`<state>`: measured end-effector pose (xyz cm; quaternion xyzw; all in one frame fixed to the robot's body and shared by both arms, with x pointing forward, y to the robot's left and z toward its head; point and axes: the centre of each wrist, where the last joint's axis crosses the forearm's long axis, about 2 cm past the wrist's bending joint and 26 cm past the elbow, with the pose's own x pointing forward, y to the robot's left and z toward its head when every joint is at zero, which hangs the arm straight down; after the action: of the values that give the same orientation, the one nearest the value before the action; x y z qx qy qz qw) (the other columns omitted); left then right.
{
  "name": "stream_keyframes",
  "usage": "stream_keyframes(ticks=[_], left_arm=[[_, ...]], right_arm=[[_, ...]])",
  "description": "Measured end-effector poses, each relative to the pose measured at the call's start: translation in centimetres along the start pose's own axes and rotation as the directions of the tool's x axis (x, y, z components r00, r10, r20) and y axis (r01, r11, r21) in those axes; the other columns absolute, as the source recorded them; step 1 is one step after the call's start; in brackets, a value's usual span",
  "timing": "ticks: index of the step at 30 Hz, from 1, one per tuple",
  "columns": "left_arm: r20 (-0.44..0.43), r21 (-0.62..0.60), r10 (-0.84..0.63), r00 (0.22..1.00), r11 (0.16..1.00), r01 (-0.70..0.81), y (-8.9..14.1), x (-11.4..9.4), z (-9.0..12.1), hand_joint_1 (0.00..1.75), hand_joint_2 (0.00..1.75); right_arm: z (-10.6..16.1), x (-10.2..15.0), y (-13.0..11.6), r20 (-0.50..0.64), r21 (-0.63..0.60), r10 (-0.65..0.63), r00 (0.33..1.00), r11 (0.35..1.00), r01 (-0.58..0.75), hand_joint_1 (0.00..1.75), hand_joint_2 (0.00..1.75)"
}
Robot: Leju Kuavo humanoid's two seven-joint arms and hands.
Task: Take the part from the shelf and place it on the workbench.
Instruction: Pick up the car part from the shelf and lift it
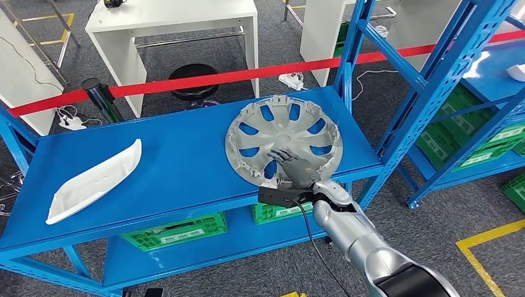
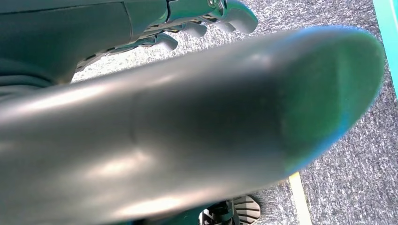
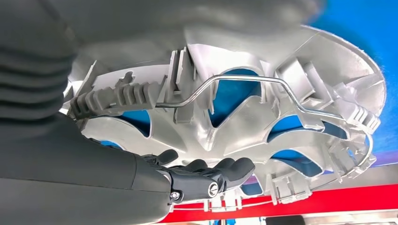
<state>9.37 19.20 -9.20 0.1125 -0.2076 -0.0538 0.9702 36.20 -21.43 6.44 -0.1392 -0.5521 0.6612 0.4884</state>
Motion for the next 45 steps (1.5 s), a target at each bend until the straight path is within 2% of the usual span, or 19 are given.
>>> stream_keyframes(ticks=[17, 18, 21, 22, 41, 45], left_arm=[[0.002, 0.016, -0.001, 1.0, 1.0, 0.001, -0.16, 0.03, 0.09, 0.0, 0.0], [0.0, 0.016, -0.001, 1.0, 1.0, 0.001, -0.16, 0.04, 0.09, 0.0, 0.0], [-0.002, 0.016, 0.0, 1.0, 1.0, 0.0, -0.16, 0.05, 0.08, 0.0, 0.0], [-0.003, 0.017, 0.0, 1.0, 1.0, 0.0, -0.16, 0.05, 0.08, 0.0, 0.0], [0.005, 0.041, -0.008, 1.0, 0.999, 0.008, -0.25, 0.07, 0.15, 0.0, 0.0], [0.027, 0.11, -0.031, 0.999, 0.994, 0.027, -0.15, 0.11, 0.18, 0.0, 0.0]], right_arm=[[0.02, 0.03, 0.14, -0.016, 0.008, 0.013, 1.0, 1.0, -0.013, 0.0, 1.75], [0.01, 0.05, 0.15, -0.017, 0.009, 0.015, 1.0, 1.0, -0.015, 0.26, 1.75], [-0.01, 0.1, 0.15, -0.019, 0.01, 0.019, 1.0, 1.0, -0.019, 1.57, 1.75], [-0.02, 0.11, 0.16, -0.019, 0.011, 0.02, 1.0, 1.0, -0.02, 1.75, 1.75], [0.02, 0.21, 0.48, -0.009, 0.023, 0.049, 0.999, 0.999, -0.048, 1.75, 1.75], [0.04, 0.22, 0.53, -0.009, 0.019, 0.053, 0.999, 0.998, -0.053, 1.75, 1.75]])
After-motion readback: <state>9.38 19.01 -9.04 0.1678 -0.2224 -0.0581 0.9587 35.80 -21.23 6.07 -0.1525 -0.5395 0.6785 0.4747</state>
